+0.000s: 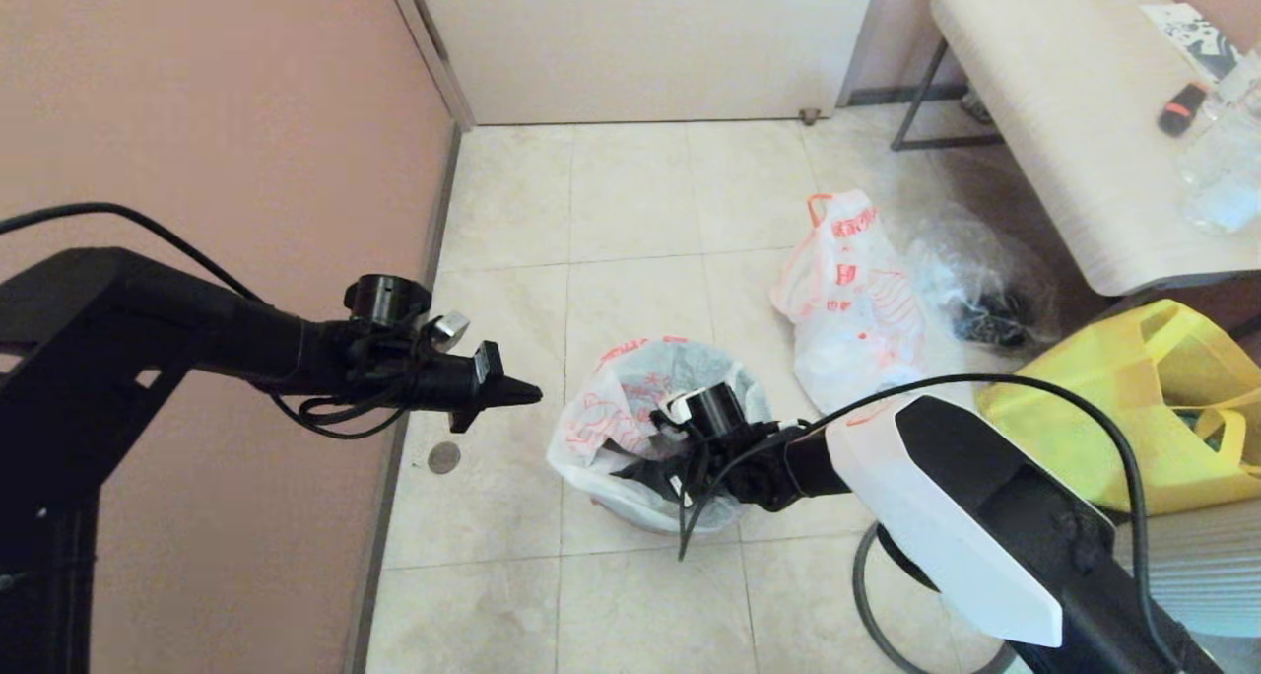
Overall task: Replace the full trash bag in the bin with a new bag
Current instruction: Put the new garbage bag on the trash can
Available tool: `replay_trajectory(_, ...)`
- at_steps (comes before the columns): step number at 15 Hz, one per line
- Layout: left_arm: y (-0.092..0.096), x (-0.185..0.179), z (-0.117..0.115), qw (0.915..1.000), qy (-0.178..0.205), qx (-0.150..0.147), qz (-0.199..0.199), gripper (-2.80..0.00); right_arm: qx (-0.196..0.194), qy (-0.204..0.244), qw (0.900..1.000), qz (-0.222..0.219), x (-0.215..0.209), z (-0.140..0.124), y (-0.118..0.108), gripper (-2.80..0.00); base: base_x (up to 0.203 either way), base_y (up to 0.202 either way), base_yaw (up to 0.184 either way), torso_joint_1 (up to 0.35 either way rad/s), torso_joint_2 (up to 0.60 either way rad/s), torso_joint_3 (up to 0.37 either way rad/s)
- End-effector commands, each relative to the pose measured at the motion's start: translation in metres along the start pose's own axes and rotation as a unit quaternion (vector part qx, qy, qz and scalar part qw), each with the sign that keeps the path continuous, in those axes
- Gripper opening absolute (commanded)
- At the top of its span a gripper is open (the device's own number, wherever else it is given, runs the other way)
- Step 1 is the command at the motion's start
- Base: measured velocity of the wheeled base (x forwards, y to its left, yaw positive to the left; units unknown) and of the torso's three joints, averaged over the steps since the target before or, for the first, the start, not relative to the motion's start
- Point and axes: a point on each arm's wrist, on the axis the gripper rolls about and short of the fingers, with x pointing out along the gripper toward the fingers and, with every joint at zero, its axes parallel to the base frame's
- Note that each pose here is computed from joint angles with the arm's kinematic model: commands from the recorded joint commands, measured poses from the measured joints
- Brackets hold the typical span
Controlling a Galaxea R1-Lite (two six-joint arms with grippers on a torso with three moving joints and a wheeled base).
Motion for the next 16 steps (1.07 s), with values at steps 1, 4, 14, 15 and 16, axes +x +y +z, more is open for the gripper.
replay_trajectory(1, -0.030, -0.022, -0.003, 0.9994, -0.016, 0.025, -0.016, -2.80, 0.030, -0.009, 0.999, 0.018, -0.053, 0.030, 0.009, -2.80, 0.000, 0.000, 0.000, 0.000, 0.00, 0.000)
replay_trajectory(4, -0.059, -0.012, -0.020, 0.9989, 0.008, 0.042, -0.018, -2.80, 0.094, -0.002, 0.994, 0.059, -0.119, 0.047, 0.011, -2.80, 0.000, 0.000, 0.000, 0.000, 0.00, 0.000)
replay_trajectory(14, -0.075, 0.137, -0.044, 0.9757, 0.011, 0.143, 0.166, -2.80, 0.341, -0.045, 0.938, -0.035, -0.317, -0.021, -0.140, -2.80, 0.000, 0.000, 0.000, 0.000, 0.00, 0.000)
replay_trajectory(15, -0.066, 0.152, -0.044, 0.9681, 0.007, 0.161, 0.192, -2.80, 0.376, -0.050, 0.924, -0.043, -0.334, -0.039, -0.151, -2.80, 0.000, 0.000, 0.000, 0.000, 0.00, 0.000)
replay_trajectory(16, -0.054, 0.167, -0.049, 0.9551, 0.011, 0.194, 0.223, -2.80, 0.409, -0.040, 0.911, -0.041, -0.341, -0.061, -0.156, -2.80, 0.000, 0.000, 0.000, 0.000, 0.00, 0.000)
